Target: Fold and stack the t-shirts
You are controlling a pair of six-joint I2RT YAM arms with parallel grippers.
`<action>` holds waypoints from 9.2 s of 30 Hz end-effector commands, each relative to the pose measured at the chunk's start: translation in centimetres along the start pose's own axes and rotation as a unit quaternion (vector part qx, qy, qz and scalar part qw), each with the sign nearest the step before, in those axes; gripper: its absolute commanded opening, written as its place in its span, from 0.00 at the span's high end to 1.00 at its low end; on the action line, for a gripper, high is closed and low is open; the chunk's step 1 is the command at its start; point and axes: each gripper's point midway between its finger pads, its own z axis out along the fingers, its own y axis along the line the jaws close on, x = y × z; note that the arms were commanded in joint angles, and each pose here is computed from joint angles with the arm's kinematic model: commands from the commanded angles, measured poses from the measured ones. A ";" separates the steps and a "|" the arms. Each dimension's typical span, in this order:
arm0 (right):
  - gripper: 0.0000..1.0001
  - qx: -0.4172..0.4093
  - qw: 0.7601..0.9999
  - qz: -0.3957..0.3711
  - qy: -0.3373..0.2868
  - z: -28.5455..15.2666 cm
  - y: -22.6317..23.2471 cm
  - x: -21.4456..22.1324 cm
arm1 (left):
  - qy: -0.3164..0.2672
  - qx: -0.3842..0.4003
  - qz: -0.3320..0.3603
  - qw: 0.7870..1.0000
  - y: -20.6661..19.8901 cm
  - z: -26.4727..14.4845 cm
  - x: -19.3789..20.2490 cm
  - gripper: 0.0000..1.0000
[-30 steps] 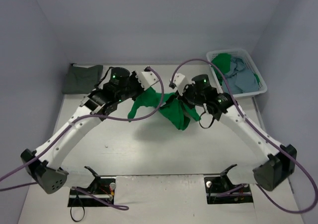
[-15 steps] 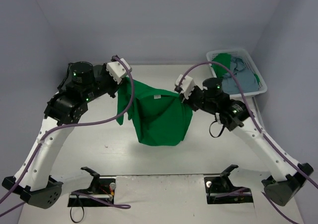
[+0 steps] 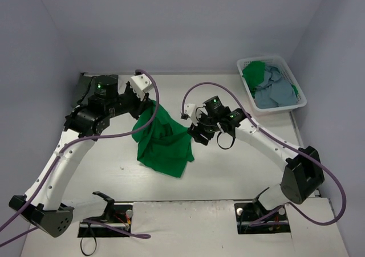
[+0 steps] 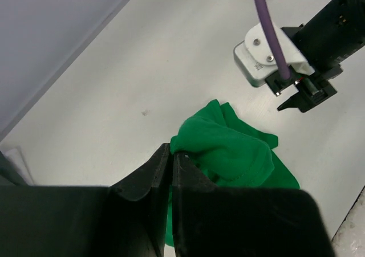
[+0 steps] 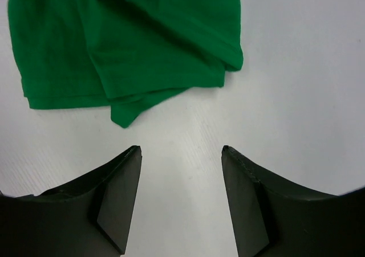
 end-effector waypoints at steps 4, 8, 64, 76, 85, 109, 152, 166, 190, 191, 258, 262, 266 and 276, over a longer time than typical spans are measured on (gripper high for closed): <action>0.45 -0.026 0.996 -0.018 -0.078 1.0 0.4 -4.9 | -0.075 -0.008 0.009 0.997 0.5 -1.2 -4.0 1.00; 0.46 -0.008 0.993 -0.039 -0.108 2.4 0.7 -5.3 | -0.076 -0.017 0.012 0.997 0.8 -1.6 -4.2 1.00; 1.00 0.230 0.914 -0.087 -0.323 -23.1 -0.5 -12.7 | -0.087 0.002 0.095 0.992 -5.8 -16.5 -3.8 1.00; 1.00 0.258 0.872 -0.102 -0.402 -33.4 0.0 -17.3 | -0.237 0.034 0.085 0.967 -8.4 -21.9 -14.1 1.00; 1.00 0.303 0.850 -0.107 -0.417 -37.1 -0.6 -18.4 | -0.246 0.039 0.087 0.965 -7.7 -21.4 -15.1 1.00; 1.00 0.319 0.847 -0.082 -0.417 -36.6 -2.6 -17.6 | -0.271 0.060 0.081 0.957 -8.6 -21.5 -15.1 1.00; 0.41 0.293 0.943 0.138 -0.075 2.5 -18.7 -9.0 | 0.152 -0.190 -0.103 0.964 24.0 10.9 18.4 1.00; 1.00 -0.025 0.991 0.007 0.130 9.0 0.8 1.0 | 0.174 -0.196 -0.108 0.959 23.7 10.6 19.8 1.00; 1.00 0.071 0.938 0.088 0.327 10.6 -8.0 15.8 | 0.275 -0.233 -0.099 0.928 22.1 4.8 23.9 1.00; 1.00 0.080 0.938 0.092 0.324 10.8 -9.5 15.7 | 0.272 -0.233 -0.093 0.929 21.8 4.2 23.5 1.00; 0.37 -0.021 0.959 -0.046 0.279 5.8 9.5 10.8 | 0.239 -0.135 -0.152 0.949 9.4 -2.7 20.9 0.69; 0.37 -0.022 0.953 -0.049 0.299 6.3 9.6 11.7 | 0.248 -0.130 -0.159 0.947 9.7 -2.2 21.5 0.69; 0.37 -0.027 0.944 -0.052 0.324 6.9 9.8 13.2 | 0.249 -0.118 -0.163 0.947 9.7 -1.3 21.9 0.69; 1.00 -0.006 0.934 0.009 0.357 7.3 6.0 16.3 | 0.229 -0.056 -0.170 0.957 7.9 0.2 22.0 0.69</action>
